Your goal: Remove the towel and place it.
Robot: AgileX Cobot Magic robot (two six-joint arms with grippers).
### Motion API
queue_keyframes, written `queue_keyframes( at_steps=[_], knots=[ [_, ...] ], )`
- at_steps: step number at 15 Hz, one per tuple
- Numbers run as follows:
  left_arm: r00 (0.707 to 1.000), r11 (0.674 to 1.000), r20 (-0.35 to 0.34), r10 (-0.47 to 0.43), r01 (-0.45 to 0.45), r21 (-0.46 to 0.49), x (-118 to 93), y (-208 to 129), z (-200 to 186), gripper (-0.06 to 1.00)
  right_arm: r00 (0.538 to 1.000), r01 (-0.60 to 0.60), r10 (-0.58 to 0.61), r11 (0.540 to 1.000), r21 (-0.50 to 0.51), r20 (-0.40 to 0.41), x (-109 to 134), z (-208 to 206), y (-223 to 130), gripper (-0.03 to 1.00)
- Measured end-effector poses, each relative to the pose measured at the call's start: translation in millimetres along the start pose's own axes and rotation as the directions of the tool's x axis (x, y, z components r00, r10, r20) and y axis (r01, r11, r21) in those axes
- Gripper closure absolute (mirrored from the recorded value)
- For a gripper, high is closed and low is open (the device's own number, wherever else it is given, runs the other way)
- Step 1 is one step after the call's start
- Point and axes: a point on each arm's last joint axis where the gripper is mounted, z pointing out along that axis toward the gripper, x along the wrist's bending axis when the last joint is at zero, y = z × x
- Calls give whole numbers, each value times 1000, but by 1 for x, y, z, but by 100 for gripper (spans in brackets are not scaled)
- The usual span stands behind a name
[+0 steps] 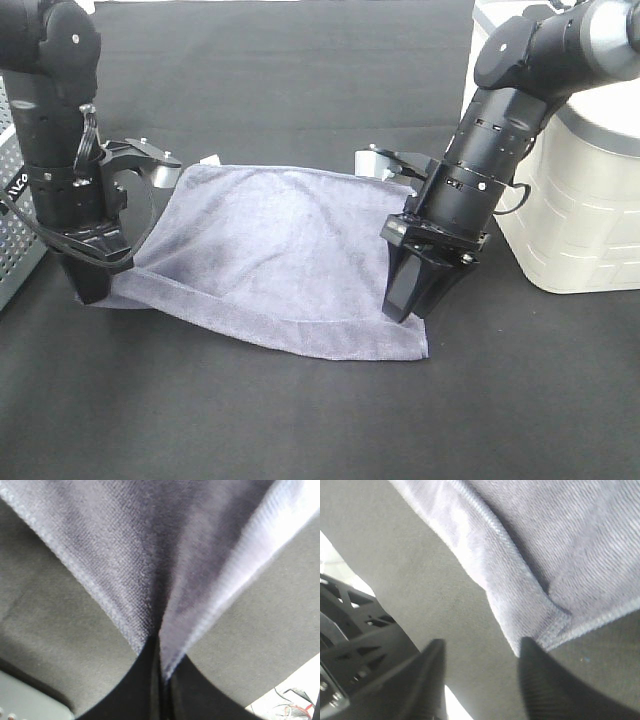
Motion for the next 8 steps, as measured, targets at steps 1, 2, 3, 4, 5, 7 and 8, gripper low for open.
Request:
queue_keyframes(
  at_steps=[1,2,3,4,5,7,8],
  knots=[
    [1000,1000,0,0,0,0,0,0,0,94,1000,-27,27,1000,4,6,-1,0,0,42],
    [1000,1000,0,0,0,0,0,0,0,94,999,-44,44,999,8,12,-1,0,-1,37],
    [1000,1000,0,0,0,0,0,0,0,94,999,-49,49,999,10,17,-1,0,-1,33],
    [1000,1000,0,0,0,0,0,0,0,94,999,-50,50,999,10,17,-1,0,-1,32],
    [1000,1000,0,0,0,0,0,0,0,94,999,-51,51,999,8,13,-1,0,-1,31],
    [1000,1000,0,0,0,0,0,0,0,84,998,-65,65,998,3,5,0,0,0,31],
    [1000,1000,0,0,0,0,0,0,0,77,997,-79,79,997,2,4,0,0,0,31]
  ],
)
